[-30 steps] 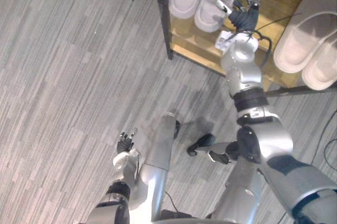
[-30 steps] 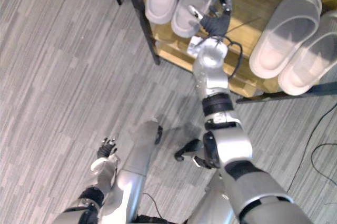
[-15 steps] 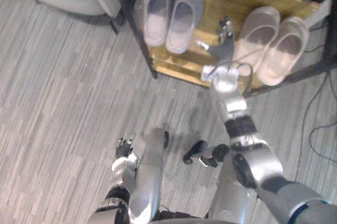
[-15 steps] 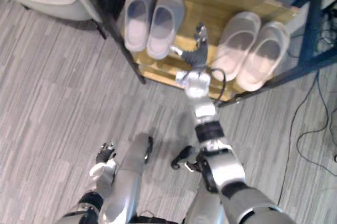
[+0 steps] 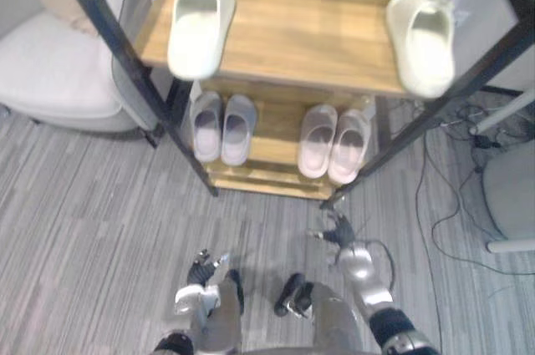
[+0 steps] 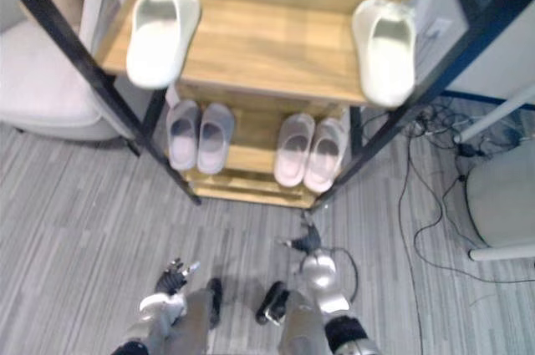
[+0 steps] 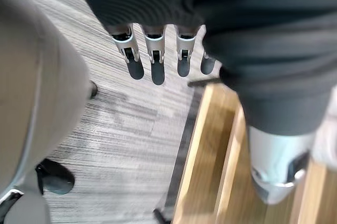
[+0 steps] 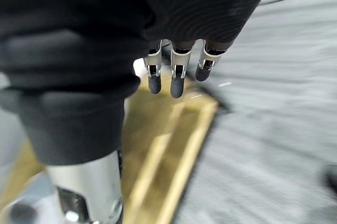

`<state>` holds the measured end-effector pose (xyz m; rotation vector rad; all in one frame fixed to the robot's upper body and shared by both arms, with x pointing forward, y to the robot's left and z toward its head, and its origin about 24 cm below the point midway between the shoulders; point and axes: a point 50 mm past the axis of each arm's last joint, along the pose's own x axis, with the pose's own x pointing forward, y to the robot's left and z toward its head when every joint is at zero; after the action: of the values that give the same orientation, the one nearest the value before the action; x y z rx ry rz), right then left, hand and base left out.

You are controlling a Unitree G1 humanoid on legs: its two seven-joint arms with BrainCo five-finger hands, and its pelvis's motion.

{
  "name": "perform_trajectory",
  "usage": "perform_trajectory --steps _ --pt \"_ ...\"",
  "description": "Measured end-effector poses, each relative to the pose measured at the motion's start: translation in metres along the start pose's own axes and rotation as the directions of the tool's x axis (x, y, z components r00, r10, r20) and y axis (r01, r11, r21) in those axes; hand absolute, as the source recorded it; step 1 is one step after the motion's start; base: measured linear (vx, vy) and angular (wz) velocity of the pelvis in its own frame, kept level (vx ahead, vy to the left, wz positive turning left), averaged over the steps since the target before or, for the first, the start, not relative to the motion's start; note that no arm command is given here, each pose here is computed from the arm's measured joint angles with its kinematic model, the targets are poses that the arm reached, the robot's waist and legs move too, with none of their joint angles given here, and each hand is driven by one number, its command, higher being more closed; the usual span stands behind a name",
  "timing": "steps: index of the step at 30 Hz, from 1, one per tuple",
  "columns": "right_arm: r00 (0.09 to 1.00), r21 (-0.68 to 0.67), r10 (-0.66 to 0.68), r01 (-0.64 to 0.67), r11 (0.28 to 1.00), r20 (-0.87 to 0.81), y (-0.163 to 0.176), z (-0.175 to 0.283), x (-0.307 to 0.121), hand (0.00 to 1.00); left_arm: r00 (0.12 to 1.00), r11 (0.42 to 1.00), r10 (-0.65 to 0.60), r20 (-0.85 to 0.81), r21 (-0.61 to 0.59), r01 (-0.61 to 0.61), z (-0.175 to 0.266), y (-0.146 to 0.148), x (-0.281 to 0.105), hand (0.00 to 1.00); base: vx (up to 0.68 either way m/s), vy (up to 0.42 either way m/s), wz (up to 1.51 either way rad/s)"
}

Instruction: Organize the slippers on the shoe rack

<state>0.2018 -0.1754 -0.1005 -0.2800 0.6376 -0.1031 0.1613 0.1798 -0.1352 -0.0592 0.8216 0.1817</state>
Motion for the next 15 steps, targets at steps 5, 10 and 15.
perform_trajectory --steps 5,10,15 --pt "0.969 0.043 -0.034 0.046 0.998 -0.246 -0.01 -0.063 -0.018 0.0 0.998 0.995 -0.047 -0.035 0.085 0.05 -0.015 -0.008 -0.007 0.0 0.1 0.025 -0.07" --pt "0.929 0.114 -0.055 0.103 0.988 -0.365 -0.013 -0.087 -0.027 0.0 0.992 0.97 -0.114 -0.046 0.21 0.121 -0.021 -0.026 -0.01 0.0 0.03 0.048 -0.04" --pt "0.92 0.152 -0.046 0.114 0.982 -0.39 -0.007 -0.092 -0.03 0.0 0.973 0.887 -0.229 -0.018 0.408 0.216 -0.014 -0.049 -0.012 0.0 -0.03 0.029 -0.1"
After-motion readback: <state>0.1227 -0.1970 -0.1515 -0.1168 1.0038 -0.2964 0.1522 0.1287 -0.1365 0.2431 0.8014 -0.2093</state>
